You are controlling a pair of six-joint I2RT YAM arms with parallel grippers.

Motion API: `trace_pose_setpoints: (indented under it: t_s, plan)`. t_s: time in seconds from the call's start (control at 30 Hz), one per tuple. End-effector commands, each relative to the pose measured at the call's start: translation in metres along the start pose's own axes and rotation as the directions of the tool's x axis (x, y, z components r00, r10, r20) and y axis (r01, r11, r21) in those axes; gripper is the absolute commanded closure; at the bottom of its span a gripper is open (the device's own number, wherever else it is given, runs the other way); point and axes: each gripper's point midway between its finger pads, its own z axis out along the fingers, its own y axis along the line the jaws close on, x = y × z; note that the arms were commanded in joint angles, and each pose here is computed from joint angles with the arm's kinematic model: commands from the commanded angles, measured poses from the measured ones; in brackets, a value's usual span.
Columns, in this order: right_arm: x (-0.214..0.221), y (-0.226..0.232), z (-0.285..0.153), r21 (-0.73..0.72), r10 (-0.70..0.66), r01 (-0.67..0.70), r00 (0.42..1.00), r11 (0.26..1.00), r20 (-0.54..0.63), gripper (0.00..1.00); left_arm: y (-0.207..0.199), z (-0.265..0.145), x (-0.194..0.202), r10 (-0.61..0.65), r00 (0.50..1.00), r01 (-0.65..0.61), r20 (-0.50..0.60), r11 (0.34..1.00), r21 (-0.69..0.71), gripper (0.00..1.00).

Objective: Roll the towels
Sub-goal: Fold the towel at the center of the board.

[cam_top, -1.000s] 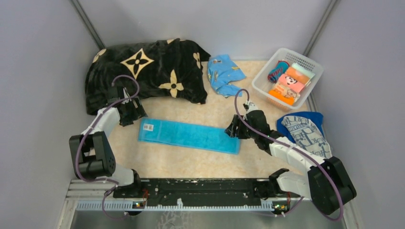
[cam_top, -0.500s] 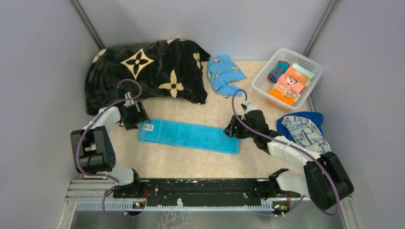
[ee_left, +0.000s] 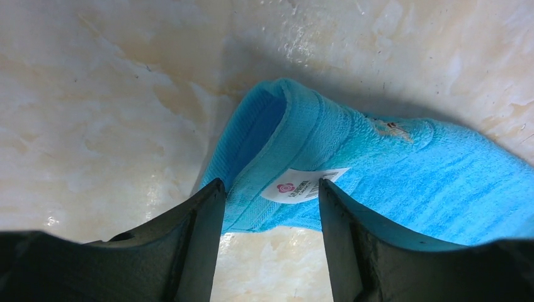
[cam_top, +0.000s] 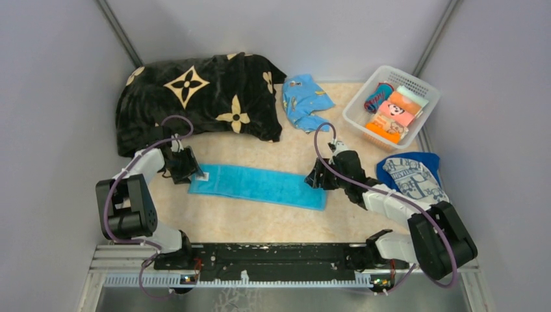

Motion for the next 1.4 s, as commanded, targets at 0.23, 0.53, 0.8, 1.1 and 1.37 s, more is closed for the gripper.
trace_pose_setpoints:
  t_s: [0.23,0.53,0.8,1.1,1.37]
  plan:
    - [-0.005,-0.008,0.006,0.004,-0.004,0.004,1.000,1.000,0.022,0.41,0.034,-0.004,0.004,-0.049,0.999,0.046,-0.012,0.979,-0.197,0.41]
    - [-0.029,0.022,-0.009,-0.097,-0.048,0.053,0.997,0.994,0.053,0.41,0.019,-0.025,-0.018,-0.034,0.998,0.042,0.058,0.987,-0.152,0.38]
    - [-0.046,0.027,-0.013,-0.175,0.054,-0.032,0.992,0.984,0.118,0.41,-0.051,-0.060,-0.043,-0.001,0.984,-0.027,0.178,0.988,0.152,0.35]
    - [-0.042,0.014,-0.003,-0.178,0.140,-0.118,0.984,0.977,0.113,0.42,-0.087,-0.013,-0.045,0.004,0.997,-0.026,0.081,0.963,0.269,0.53]
    - [-0.003,-0.025,0.017,-0.095,0.236,-0.233,0.972,0.968,0.012,0.44,-0.028,0.042,-0.032,-0.066,0.998,0.067,-0.017,0.996,0.063,0.63]
